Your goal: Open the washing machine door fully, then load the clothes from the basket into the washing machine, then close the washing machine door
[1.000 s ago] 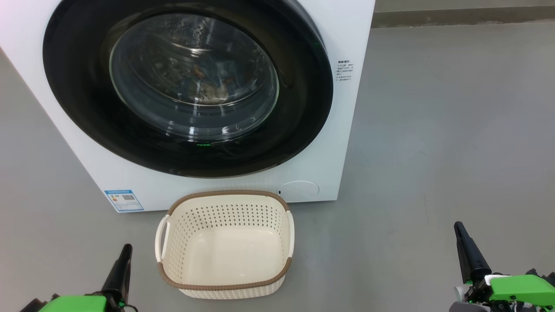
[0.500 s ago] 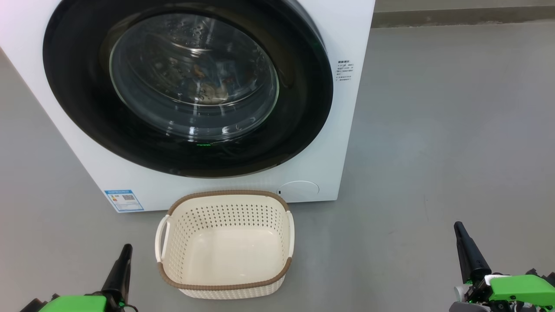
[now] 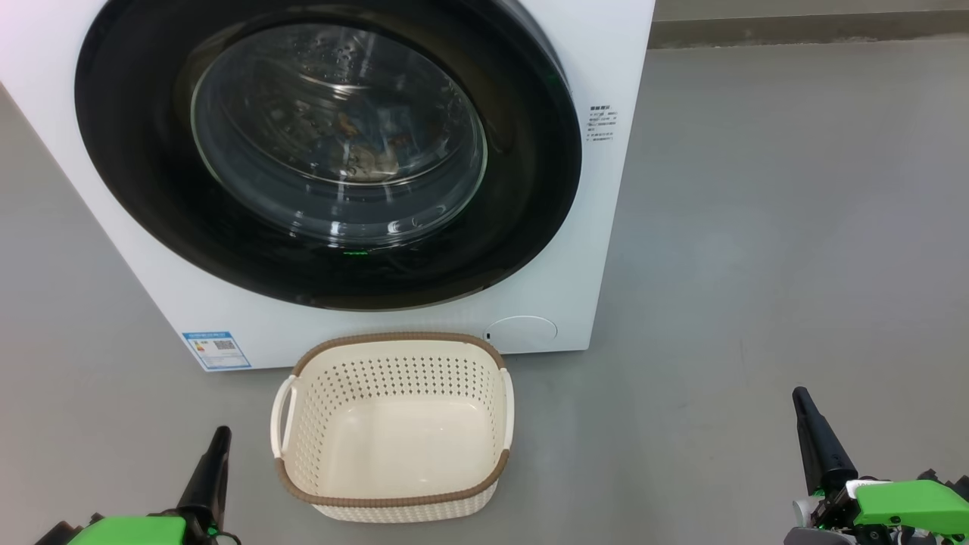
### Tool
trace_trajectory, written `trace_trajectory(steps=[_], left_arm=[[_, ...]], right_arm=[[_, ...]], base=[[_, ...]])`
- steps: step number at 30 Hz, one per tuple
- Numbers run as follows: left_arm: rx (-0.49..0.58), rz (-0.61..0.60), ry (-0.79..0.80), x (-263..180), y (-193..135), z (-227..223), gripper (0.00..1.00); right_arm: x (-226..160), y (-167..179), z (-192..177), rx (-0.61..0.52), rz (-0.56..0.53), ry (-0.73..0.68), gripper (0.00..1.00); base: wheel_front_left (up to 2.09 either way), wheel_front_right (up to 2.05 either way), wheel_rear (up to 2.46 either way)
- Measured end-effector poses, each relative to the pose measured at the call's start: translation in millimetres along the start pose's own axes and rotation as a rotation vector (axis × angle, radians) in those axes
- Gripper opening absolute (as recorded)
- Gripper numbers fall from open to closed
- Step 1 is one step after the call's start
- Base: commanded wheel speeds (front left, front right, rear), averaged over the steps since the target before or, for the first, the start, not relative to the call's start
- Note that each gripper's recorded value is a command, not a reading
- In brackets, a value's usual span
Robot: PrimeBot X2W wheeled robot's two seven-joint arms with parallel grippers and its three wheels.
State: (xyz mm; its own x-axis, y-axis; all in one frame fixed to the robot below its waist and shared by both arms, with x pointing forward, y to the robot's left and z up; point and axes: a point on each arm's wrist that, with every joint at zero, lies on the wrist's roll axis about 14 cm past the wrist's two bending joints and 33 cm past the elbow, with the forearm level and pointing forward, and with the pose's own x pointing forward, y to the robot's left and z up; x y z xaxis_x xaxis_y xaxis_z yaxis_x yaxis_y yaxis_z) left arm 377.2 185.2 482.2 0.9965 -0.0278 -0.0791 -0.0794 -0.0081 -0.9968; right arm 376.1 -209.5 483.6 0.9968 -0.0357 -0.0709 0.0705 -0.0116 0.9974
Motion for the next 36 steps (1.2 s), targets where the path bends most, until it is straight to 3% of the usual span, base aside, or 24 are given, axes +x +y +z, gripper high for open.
trace_trajectory(steps=[36], left_arm=[[0.0,0.0,0.0,0.0,0.0,0.0,0.0]], right_arm=[[0.0,0.0,-0.1,0.0,0.0,0.0,0.0]], base=[[0.0,0.0,0.0]])
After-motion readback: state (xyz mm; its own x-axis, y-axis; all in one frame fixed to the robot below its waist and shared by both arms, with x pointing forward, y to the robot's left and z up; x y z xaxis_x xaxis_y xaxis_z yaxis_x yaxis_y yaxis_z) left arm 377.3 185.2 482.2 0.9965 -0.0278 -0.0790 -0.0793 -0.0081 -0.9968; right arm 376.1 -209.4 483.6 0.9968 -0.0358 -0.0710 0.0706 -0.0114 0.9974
